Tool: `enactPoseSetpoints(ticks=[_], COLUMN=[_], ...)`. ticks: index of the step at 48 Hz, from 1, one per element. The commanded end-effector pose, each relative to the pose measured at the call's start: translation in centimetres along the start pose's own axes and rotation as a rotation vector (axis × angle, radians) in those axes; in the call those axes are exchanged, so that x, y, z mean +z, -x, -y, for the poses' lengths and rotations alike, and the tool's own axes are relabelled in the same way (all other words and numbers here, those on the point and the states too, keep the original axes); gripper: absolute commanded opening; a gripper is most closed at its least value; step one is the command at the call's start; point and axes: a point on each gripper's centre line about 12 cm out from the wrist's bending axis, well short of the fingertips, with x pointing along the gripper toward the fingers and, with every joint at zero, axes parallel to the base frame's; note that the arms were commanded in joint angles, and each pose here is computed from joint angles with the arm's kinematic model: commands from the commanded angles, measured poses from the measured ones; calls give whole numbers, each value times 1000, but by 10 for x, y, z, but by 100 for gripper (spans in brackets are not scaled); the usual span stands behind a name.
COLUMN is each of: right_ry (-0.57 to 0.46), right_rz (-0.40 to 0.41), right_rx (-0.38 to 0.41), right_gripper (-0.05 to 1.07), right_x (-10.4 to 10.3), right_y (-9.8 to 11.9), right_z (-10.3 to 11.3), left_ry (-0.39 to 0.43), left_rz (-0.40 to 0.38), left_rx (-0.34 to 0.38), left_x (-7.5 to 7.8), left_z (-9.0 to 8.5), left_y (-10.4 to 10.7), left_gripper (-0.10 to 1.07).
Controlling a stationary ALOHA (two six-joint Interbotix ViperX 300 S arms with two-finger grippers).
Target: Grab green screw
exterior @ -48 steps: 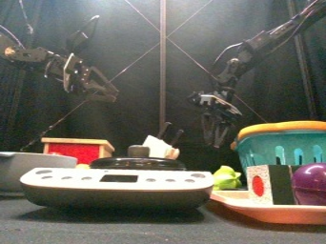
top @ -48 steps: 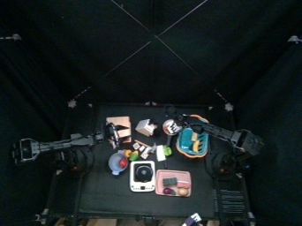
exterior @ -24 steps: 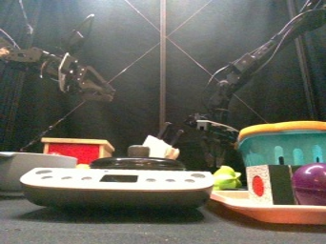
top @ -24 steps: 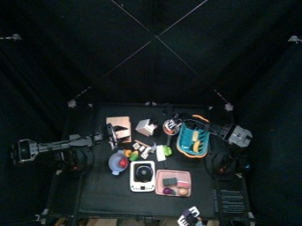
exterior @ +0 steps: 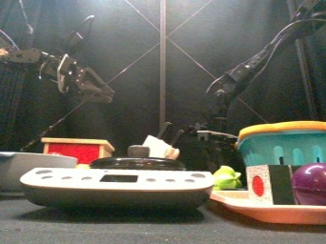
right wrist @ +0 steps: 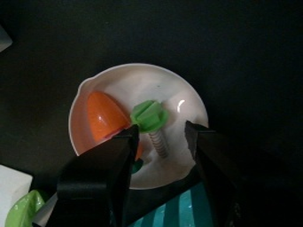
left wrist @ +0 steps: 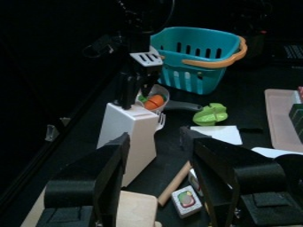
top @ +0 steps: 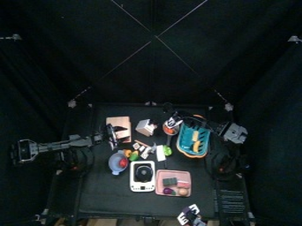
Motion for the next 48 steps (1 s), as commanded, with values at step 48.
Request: enactPoseSetpoints(ticks=[48], right_ry=[5], right_rz=[-40], right_rx=[3], right_gripper=[83], right_x=[11], right_y=[13], right_z=[-11], left_ry=[1], left_rz=[14], left_rx=[1], left_x=[3], left_z=[0], left_y=[0], left_gripper=[86])
